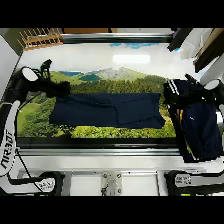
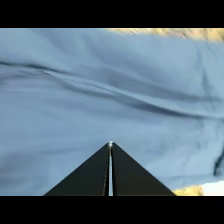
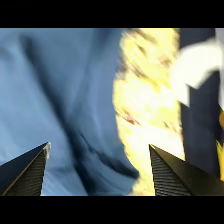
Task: Fold the clothes and pants, and hang the long-sleeved shirts on hangers.
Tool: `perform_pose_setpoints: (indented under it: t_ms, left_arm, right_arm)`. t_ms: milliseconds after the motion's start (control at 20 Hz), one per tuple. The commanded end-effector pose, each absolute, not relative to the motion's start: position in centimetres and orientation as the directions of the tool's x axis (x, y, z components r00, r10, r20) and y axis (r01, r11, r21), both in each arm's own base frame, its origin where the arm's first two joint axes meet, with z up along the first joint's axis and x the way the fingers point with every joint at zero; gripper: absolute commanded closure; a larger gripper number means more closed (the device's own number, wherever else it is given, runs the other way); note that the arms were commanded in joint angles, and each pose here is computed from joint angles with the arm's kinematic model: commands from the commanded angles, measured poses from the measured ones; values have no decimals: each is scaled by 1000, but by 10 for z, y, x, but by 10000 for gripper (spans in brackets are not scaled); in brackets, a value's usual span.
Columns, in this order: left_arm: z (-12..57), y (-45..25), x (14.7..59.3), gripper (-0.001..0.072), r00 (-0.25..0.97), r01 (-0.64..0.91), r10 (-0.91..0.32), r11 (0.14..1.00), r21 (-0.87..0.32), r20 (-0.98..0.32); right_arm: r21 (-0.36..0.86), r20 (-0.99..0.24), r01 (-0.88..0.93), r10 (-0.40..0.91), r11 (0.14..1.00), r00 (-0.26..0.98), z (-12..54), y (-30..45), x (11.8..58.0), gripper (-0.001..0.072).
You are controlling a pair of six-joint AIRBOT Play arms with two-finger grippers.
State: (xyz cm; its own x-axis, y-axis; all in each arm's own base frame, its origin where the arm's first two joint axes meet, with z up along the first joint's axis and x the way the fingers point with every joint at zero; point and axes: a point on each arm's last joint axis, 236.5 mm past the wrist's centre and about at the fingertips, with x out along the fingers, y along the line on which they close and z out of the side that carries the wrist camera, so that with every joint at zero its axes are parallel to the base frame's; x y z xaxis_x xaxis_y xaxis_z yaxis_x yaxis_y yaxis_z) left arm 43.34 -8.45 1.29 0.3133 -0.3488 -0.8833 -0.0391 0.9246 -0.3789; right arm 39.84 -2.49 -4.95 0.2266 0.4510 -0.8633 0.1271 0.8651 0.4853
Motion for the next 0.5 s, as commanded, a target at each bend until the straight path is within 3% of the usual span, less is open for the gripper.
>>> perform_pose_setpoints:
  t_ms: [0, 300, 450]
  left_arm:
    - [2, -136, 410, 697, 290, 31, -378, 922, -386, -879]
    - [-13, -204, 382, 697, 243, 160, -414, 909, -385, -877]
    - [-11, -216, 382, 696, 254, 175, -424, 904, -390, -869]
  right_arm:
    - [569, -821, 207, 534, 796, 202, -80, -34, 374, 38]
    - [698, -716, 228, 671, 679, 195, -102, 7, 389, 37]
    - [722, -690, 210, 708, 659, 150, -109, 39, 390, 37]
